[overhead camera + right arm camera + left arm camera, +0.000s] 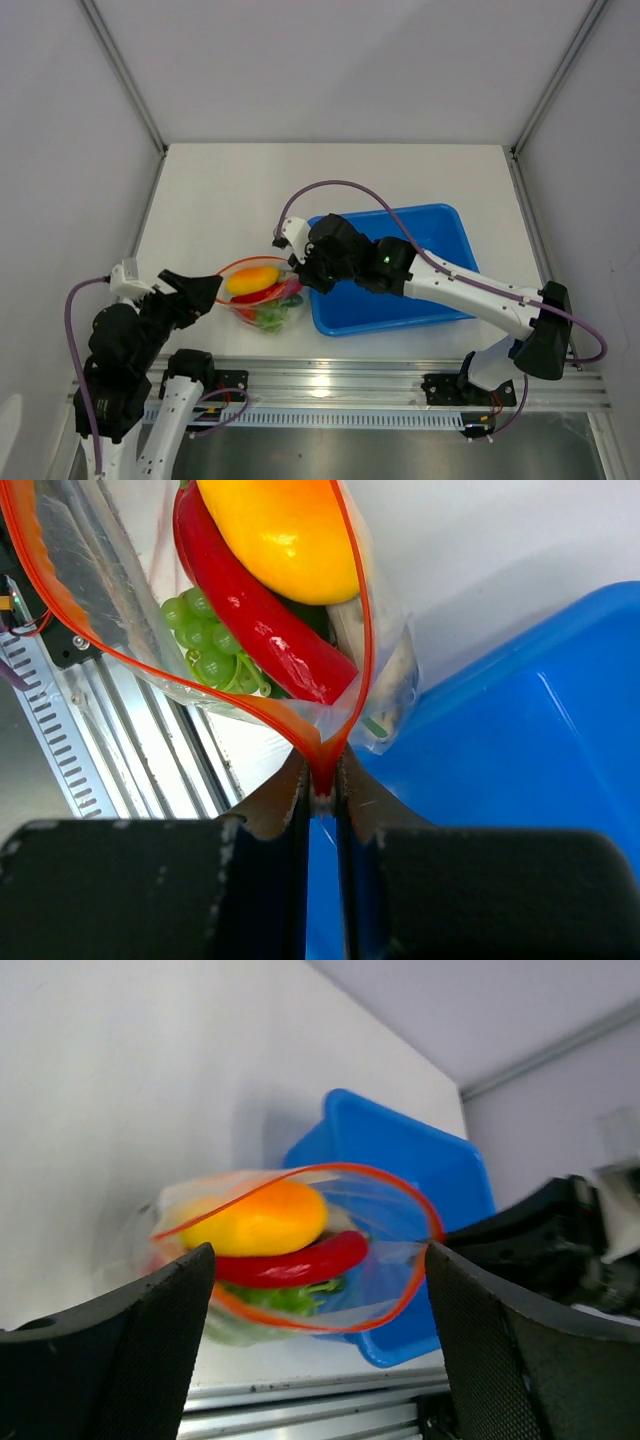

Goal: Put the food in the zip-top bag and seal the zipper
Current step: Adjust the zipper food storage bag at the center of the board.

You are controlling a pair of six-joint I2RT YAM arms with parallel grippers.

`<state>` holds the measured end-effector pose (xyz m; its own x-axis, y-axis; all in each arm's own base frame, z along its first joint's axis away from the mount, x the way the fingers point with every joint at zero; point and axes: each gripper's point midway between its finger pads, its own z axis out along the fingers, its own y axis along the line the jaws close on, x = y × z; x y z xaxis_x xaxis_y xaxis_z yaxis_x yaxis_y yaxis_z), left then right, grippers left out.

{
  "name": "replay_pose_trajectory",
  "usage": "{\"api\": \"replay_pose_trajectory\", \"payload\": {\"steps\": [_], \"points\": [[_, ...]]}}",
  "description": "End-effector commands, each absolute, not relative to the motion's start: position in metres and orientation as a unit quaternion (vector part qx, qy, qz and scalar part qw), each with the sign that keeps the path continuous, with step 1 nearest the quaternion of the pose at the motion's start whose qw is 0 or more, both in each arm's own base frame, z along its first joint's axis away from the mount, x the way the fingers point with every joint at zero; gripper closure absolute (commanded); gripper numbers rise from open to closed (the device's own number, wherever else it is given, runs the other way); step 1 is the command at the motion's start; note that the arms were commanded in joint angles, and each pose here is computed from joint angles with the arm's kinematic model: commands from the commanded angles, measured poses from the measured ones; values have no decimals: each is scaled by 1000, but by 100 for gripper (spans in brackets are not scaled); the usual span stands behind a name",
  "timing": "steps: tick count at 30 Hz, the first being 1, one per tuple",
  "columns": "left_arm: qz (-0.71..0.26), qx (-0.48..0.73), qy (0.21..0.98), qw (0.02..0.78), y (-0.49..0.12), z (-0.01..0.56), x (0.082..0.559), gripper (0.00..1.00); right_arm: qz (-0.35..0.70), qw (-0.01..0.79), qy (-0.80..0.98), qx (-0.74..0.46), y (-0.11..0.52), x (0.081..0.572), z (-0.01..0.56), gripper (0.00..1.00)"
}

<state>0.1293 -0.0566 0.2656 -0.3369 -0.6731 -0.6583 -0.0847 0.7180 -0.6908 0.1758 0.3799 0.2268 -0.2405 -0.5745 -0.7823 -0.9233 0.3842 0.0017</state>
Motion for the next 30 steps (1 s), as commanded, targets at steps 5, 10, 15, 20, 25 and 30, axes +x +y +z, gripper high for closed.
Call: {"api": "replay_pose_trajectory", "payload": {"steps": [5, 10, 15, 20, 25, 30], "points": [[-375, 52, 708, 596, -121, 346, 139, 3, 273, 390, 717, -509, 394, 174, 258, 100], [-423, 147, 708, 546, -150, 343, 154, 2, 272, 378, 715, -521, 399, 173, 254, 100], [-419, 191, 703, 542, -157, 340, 163, 1, 283, 369, 715, -522, 401, 172, 254, 100], [-395, 261, 690, 548, -165, 339, 162, 1, 310, 350, 717, -517, 400, 174, 252, 100], [-392, 329, 673, 534, -177, 329, 162, 1, 320, 346, 711, -522, 401, 173, 257, 100], [-339, 400, 644, 557, -177, 316, 167, 0, 336, 339, 705, -525, 398, 170, 261, 100]]}}
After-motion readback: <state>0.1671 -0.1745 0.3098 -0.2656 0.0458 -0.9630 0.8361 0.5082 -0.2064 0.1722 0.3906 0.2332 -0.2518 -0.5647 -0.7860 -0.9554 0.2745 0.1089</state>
